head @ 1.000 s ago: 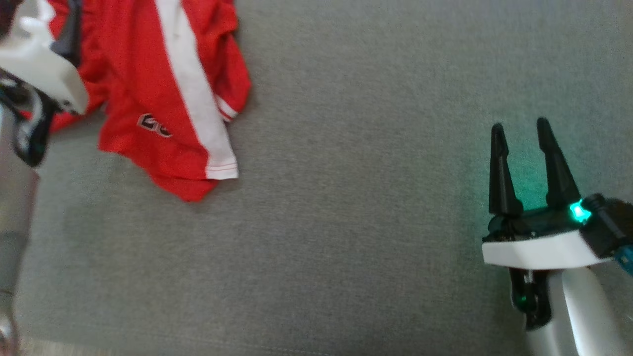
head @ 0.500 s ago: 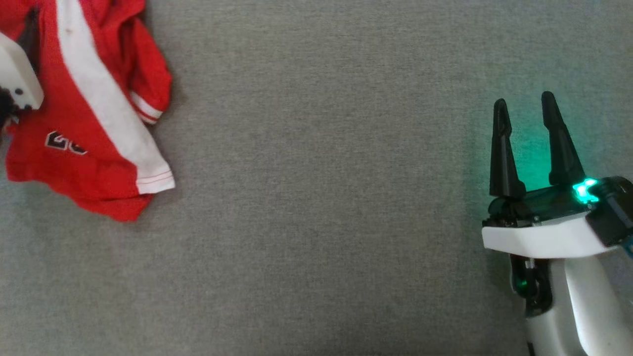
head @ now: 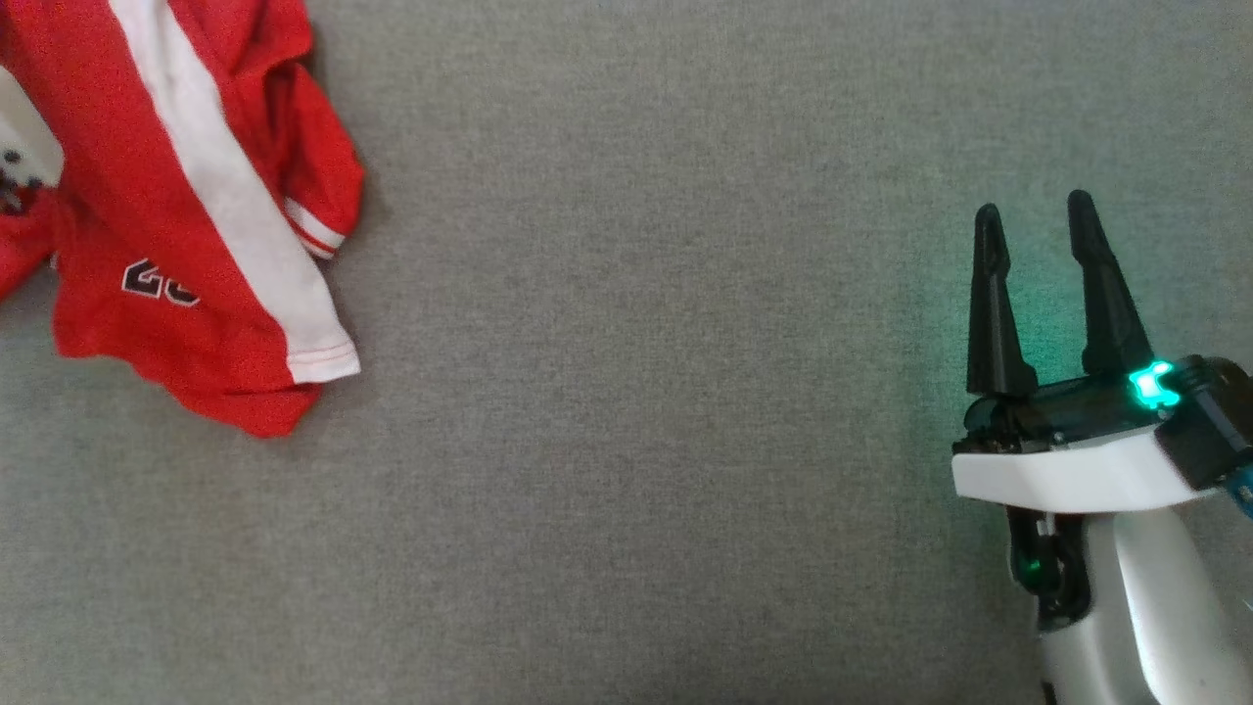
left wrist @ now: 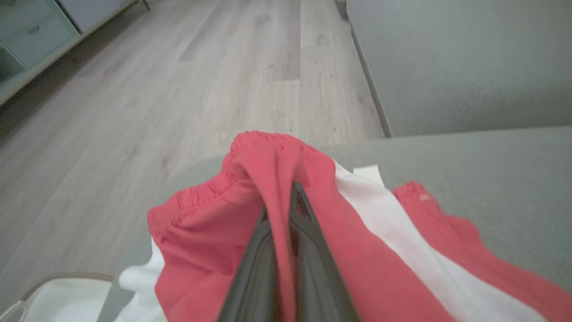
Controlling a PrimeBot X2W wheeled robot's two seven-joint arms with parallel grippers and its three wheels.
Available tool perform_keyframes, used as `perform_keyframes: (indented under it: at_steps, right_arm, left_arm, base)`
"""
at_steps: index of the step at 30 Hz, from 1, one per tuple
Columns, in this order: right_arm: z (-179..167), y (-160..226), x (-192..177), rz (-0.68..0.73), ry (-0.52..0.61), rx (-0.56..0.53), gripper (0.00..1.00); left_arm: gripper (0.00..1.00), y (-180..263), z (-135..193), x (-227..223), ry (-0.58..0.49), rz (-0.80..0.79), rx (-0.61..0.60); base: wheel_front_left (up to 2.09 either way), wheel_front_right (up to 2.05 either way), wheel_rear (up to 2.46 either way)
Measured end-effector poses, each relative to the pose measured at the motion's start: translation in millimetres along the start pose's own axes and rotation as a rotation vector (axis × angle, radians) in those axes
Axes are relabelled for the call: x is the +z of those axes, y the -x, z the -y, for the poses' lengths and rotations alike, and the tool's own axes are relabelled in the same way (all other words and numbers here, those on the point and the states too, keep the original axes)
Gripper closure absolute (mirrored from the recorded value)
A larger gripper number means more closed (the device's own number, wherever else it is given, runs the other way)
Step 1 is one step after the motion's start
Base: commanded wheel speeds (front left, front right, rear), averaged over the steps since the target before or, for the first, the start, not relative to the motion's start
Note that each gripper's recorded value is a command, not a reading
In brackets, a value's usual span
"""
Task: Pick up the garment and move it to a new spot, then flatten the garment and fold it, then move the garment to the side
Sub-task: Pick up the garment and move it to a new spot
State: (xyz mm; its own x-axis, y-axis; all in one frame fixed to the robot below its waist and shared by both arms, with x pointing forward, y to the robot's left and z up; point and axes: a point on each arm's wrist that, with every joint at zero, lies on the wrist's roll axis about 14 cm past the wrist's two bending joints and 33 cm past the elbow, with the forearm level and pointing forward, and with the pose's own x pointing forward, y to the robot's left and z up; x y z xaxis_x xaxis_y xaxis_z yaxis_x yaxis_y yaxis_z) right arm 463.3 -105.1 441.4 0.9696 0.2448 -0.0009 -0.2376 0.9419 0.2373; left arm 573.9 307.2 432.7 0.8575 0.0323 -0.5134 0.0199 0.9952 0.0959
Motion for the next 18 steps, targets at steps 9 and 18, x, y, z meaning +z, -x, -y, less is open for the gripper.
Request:
perform_keyframes:
  at_steps: [9, 18]
  right_arm:
    - [-17.3, 14.8, 21.7, 0.035, -0.027, 0.027, 0.0]
    - [-29.5, 25.5, 56.6, 0.118, -0.055, 0.047, 0.0]
  left_arm:
    - [1.0, 57.1, 3.0, 121.0, -0.04, 0.431, -0.028]
    - [1.0, 118.2, 50.1, 188.0, -0.119, 0.664, -0.166]
  base:
    - [0.0, 0.0, 0.0]
    - [0.0, 0.0, 0.0]
